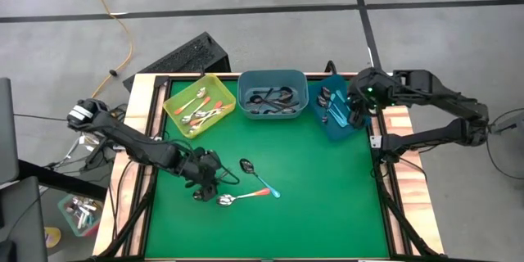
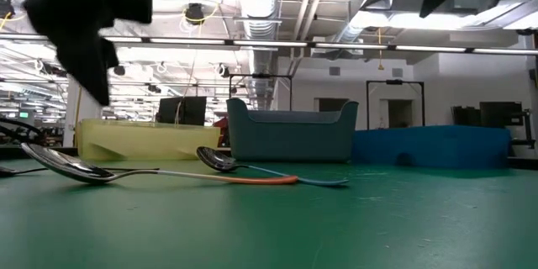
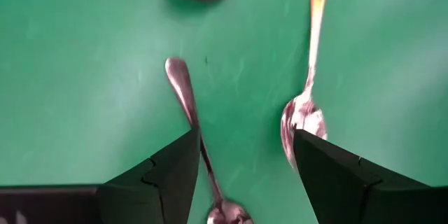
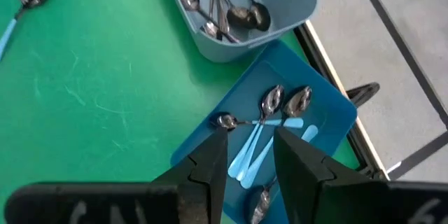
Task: Sort silverware by color (type)
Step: Put the black spoon into the light blue bin
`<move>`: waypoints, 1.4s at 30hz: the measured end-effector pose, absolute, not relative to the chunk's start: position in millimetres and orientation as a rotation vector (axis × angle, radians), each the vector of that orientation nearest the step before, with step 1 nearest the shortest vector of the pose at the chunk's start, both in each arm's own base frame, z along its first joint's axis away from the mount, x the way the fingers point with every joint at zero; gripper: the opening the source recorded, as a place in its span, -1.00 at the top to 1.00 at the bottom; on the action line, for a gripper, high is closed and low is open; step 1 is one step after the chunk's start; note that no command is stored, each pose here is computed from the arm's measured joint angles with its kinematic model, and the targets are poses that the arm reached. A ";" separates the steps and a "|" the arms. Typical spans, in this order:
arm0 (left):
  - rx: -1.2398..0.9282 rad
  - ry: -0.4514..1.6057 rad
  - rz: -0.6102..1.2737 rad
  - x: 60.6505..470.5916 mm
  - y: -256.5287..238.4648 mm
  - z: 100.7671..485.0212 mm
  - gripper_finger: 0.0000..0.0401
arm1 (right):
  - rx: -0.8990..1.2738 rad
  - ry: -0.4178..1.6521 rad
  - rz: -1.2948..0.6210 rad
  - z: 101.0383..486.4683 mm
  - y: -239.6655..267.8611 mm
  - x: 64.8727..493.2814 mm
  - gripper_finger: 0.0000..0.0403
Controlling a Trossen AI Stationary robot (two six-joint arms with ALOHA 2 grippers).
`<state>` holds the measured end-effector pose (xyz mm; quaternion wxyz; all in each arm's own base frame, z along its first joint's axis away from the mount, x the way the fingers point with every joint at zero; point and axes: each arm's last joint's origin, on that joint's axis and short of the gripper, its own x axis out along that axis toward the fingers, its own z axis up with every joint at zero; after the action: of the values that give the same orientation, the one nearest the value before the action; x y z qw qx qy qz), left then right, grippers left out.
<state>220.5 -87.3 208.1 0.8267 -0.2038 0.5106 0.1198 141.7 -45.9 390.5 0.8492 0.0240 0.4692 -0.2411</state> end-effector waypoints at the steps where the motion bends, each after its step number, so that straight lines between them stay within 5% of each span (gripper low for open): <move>1: -0.423 1.107 0.258 219.8 -89.9 204.9 -0.07 | 0.051 0.994 -0.508 389.8 -45.9 141.6 0.37; 18: -0.349 1.392 0.367 231.5 -112.0 139.3 -0.05 | 0.057 0.970 -0.469 390.6 -37.7 145.0 0.37; 22: -0.337 1.405 0.386 231.4 -111.6 135.3 0.16 | 0.070 0.967 -0.475 390.6 -37.3 145.0 0.37; 30: -0.348 1.390 0.444 232.9 -105.1 134.8 0.94 | 0.077 0.964 -0.479 390.6 -37.3 145.1 0.37; 42: -0.412 1.333 0.487 231.6 -103.1 143.0 0.99 | 0.069 0.888 -0.463 396.4 -36.6 145.6 0.37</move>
<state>231.6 -103.1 143.0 0.7392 -0.1877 0.6075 0.2219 145.6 -36.6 396.4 0.8767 0.0329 0.4254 -0.2220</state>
